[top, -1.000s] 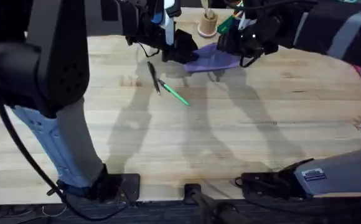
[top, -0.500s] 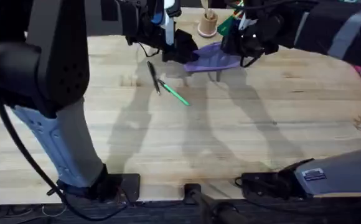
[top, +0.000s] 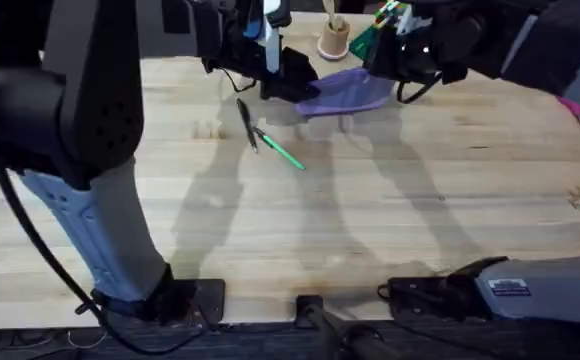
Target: Unzip the bag, pick up the pens from the table one at a time and place them inside, then zip the bag closed.
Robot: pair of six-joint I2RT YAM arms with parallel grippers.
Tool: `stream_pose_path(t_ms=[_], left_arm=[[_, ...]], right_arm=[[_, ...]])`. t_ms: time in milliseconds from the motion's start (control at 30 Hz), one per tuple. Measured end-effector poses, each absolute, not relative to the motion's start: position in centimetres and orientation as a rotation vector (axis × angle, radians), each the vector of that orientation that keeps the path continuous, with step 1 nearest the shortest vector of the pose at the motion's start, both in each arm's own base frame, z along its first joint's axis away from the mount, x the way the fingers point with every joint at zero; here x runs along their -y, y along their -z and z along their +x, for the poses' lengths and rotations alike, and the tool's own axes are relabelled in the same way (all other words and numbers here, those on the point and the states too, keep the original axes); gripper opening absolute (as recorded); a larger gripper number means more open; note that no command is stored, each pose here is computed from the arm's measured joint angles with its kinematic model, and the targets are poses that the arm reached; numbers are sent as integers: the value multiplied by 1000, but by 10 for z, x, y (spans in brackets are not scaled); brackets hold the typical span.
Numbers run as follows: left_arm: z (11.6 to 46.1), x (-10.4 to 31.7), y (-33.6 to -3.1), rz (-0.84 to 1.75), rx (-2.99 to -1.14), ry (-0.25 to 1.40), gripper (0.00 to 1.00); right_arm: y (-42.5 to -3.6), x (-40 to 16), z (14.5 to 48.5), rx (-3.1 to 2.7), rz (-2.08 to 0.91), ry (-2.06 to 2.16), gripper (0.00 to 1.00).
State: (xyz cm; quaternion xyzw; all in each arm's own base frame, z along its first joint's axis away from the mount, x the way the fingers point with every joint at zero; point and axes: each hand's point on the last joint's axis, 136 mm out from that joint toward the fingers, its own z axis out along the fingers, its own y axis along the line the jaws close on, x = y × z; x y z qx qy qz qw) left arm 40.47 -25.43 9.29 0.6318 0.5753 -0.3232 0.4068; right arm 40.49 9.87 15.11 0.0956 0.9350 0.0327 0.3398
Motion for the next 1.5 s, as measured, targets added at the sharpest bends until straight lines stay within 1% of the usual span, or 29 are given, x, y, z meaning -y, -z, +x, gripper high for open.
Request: stream_pose_path(t_ms=[433,600,867,1167,1500], left_arm=[[405,254,-93,1593,-1452,815,42],[405,253,-93,1592,-1454,813,42],[406,253,-92,1592,-1457,808,42],[409,249,-89,1593,-1477,786,42],[409,244,-88,1583,-1497,792,42]], right_arm=[[-153,-124,399,-2422,173,-83,33],[-150,-149,402,-2403,121,-130,33],[-136,-189,405,-2404,75,-241,34],[-127,-206,418,-2377,107,-323,34],[-126,-216,414,-2391,89,-379,34]])
